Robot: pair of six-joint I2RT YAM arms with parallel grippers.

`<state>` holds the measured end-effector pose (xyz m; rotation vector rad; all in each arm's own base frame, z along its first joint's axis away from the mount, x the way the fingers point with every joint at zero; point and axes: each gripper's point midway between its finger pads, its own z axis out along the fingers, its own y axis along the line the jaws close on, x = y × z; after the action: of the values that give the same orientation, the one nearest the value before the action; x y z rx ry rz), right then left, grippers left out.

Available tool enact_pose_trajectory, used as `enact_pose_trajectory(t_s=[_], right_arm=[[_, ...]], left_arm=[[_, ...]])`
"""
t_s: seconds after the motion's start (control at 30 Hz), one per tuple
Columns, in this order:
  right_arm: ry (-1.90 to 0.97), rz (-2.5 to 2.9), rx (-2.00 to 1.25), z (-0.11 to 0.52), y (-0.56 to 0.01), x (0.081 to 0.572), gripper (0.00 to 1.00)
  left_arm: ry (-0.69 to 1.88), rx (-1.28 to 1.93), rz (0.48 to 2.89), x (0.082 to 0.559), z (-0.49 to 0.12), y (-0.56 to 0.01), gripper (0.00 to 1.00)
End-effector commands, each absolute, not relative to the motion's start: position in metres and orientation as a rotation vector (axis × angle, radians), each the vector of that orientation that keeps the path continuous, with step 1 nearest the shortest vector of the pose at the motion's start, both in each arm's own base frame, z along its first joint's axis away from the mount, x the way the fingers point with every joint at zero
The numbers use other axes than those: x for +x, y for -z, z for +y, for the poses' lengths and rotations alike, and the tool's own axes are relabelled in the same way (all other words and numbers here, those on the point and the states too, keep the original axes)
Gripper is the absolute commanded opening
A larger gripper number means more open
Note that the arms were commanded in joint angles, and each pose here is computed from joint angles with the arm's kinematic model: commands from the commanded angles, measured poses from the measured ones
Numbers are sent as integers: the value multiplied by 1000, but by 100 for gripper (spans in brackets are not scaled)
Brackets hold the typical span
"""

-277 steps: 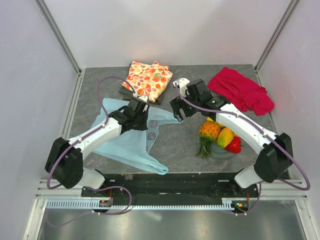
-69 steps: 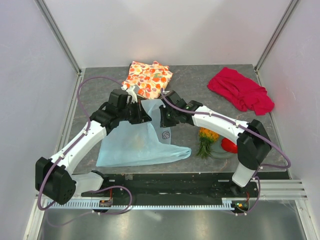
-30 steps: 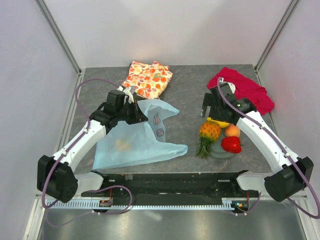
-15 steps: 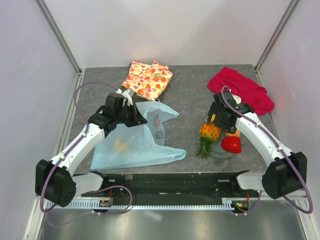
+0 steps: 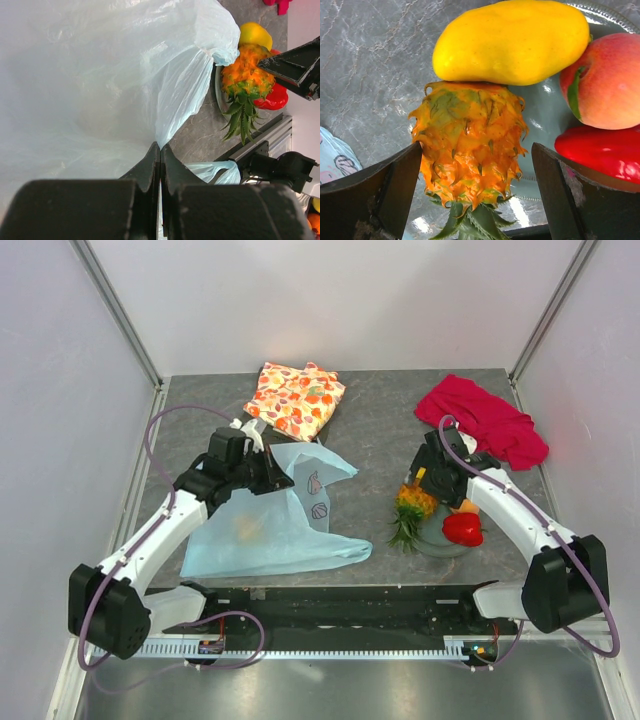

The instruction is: Place the fruits into the plastic bag

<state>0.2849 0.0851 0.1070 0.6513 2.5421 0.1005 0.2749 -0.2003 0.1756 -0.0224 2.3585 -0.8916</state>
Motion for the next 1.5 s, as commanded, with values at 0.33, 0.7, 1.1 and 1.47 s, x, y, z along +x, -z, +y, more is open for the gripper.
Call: enact_pose_trajectory(t_s=[0.33, 0.7, 1.1, 1.47], right_arm=[[-189, 2524, 621, 92, -123, 279, 98], [-71, 2564, 558, 76, -114, 267, 98], [-32, 2622, 523, 78, -87, 270, 98], [-7, 2678, 514, 78, -67, 267, 98]], left_arm=[[942, -33, 2313, 275, -204, -187, 2], [948, -39, 2320, 275, -204, -184, 2], [954, -40, 2323, 274, -205, -182, 2], [954, -39, 2329, 275, -206, -180, 2]])
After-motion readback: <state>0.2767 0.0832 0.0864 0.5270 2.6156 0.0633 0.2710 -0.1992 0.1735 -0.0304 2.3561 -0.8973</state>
